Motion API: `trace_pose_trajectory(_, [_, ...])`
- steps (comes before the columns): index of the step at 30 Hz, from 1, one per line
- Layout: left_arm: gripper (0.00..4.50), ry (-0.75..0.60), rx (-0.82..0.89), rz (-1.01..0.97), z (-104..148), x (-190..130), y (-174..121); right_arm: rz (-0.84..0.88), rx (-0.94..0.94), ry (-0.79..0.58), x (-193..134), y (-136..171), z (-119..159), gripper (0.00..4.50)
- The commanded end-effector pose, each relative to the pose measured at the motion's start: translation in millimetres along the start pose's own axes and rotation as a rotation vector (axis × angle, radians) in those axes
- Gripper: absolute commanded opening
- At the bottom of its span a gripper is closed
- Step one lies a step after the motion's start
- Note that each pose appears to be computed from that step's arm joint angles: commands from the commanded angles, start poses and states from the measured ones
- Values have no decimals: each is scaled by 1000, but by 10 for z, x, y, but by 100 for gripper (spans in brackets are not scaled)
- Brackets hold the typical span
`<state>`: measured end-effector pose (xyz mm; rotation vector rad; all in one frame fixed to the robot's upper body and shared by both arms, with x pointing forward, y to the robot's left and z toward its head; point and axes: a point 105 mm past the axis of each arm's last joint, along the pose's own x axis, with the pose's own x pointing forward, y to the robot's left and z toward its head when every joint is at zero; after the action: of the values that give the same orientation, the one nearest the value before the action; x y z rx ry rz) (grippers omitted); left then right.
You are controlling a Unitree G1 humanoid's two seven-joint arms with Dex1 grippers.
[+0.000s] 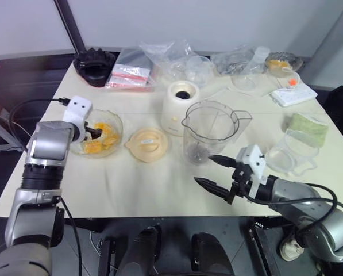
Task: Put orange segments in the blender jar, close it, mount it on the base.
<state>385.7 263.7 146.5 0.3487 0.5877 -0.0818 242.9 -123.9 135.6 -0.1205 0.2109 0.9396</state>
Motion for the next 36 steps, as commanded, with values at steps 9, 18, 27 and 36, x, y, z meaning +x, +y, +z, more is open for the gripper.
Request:
trace_pose_trajectory(9, [433,97,-120,-163,257,-88,-396,-5,-78,-13,-129,-97,210,450])
trace_pose_trajectory(18, [433,164,-15,-139,157,235,-361,55,-115,-1,-209,-8,407,450])
trace_pose_trajectory(27, [433,195,19,-176,125,264,-276,47,-118,-26,-214,76,489,450])
trace_pose_trajectory(36, [433,233,6,-202,6,375,-277,60,-117,-21,-236,103,490,450])
